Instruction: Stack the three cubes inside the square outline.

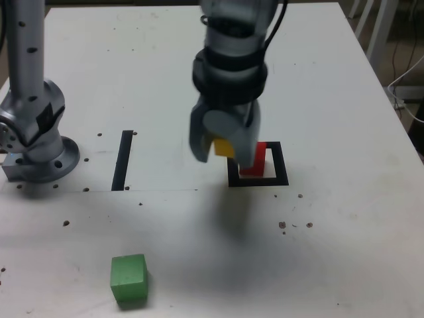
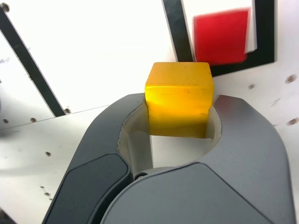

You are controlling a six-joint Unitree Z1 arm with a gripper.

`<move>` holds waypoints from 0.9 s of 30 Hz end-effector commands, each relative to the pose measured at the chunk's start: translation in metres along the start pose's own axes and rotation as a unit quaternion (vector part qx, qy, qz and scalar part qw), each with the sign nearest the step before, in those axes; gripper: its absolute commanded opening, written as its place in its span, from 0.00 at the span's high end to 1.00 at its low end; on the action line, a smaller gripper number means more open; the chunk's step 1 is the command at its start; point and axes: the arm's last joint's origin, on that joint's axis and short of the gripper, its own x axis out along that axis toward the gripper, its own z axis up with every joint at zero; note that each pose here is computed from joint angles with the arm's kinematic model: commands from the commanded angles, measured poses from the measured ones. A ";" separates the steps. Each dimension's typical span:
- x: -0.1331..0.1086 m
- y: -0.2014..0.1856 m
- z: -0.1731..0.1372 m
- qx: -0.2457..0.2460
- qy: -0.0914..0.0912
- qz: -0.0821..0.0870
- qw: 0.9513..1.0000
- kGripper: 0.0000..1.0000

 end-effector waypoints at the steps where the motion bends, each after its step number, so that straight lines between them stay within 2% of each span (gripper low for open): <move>1: -0.001 0.009 0.004 -0.011 -0.002 -0.001 1.000 0.71; 11: 0.007 0.041 0.016 -0.036 0.005 -0.012 0.999 0.71; 27: 0.015 0.045 0.028 -0.046 0.005 -0.027 0.999 0.71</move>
